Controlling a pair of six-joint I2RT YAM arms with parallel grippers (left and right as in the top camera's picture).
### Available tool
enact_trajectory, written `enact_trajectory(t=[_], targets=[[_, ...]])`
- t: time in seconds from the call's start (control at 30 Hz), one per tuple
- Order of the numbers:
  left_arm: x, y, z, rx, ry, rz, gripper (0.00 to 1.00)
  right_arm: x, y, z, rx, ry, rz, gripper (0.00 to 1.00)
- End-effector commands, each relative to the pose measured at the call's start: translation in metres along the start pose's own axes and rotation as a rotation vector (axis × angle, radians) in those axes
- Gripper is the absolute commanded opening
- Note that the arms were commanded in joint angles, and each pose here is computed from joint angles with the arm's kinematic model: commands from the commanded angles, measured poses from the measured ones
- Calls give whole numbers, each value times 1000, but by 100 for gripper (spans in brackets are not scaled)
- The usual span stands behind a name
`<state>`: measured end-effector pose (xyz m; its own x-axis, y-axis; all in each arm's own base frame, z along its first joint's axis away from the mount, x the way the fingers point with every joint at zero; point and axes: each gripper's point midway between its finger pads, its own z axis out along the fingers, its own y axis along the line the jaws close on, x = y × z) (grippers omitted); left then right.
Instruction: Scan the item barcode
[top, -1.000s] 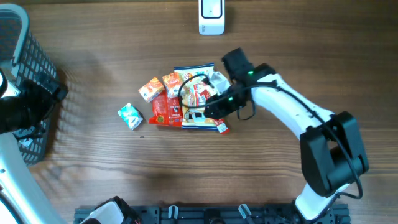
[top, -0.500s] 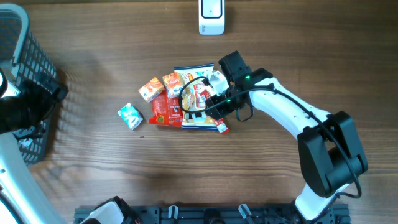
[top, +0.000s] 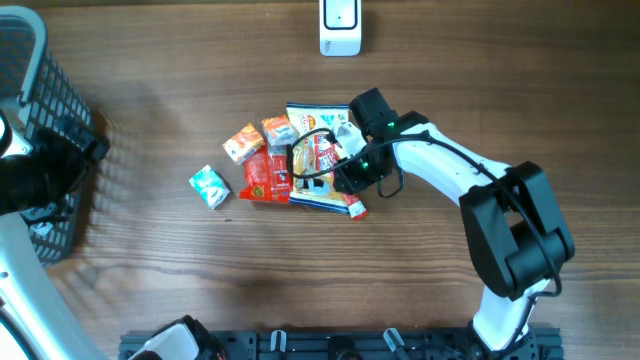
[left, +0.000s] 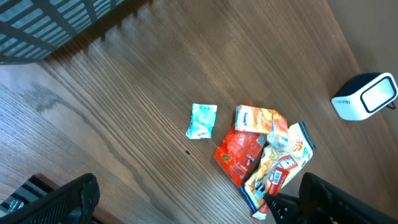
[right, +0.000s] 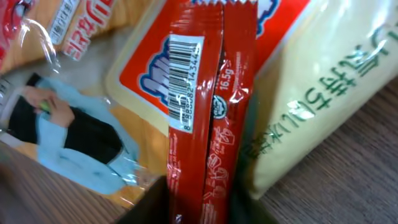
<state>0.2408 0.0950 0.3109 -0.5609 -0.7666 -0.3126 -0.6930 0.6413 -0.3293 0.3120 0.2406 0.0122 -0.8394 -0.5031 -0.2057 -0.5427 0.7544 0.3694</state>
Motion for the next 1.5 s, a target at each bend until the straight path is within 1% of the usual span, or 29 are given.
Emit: enact_trajectory(t=[0.0,0.1,0.27,0.53,0.77,0.87,0.97,1.07,1.17,1.2,1.23,1.27,1.3,1.33,1.37,1.4,1.47], targets=[[-1,1,0,-3,-3,1,100,10,2,13,-36,44,35,17],[-1,1,0,-3,-3,1,100,11,2,13,-37,47,57,4],[-1,1,0,-3,-3,1,100,12,6,12,-63,56,87,4],[-1,1,0,-3,-3,1,100,-9,21,-15,-202,27,142,4],[-1,1,0,-3,-3,1,100,-30,18,-26,-232,-34,285,4],[-1,1,0,-3,-3,1,100,-44,13,-28,-236,-85,343,4],[-1,1,0,-3,-3,1,100,-62,10,-31,-242,-151,356,4],[-1,1,0,-3,-3,1,100,-74,10,-33,-245,-203,326,4],[-1,1,0,-3,-3,1,100,-76,5,-33,-223,-215,322,5],[-1,1,0,-3,-3,1,100,-74,2,-31,-203,-213,327,11],[-1,1,0,-3,-3,1,100,-71,1,-29,-199,-208,331,23],[-1,1,0,-3,-3,1,100,-69,-1,-27,-192,-202,336,49],[-1,1,0,-3,-3,1,100,-65,-2,-24,-188,-194,340,64],[-1,1,0,-3,-3,1,100,-62,-3,-22,-182,-184,346,70],[-1,1,0,-3,-3,1,100,-59,-3,-21,-182,-177,350,75],[-1,1,0,-3,-3,1,100,-57,-3,-21,-182,-168,355,78],[-1,1,0,-3,-3,1,100,-53,-2,-20,-181,-151,365,79]])
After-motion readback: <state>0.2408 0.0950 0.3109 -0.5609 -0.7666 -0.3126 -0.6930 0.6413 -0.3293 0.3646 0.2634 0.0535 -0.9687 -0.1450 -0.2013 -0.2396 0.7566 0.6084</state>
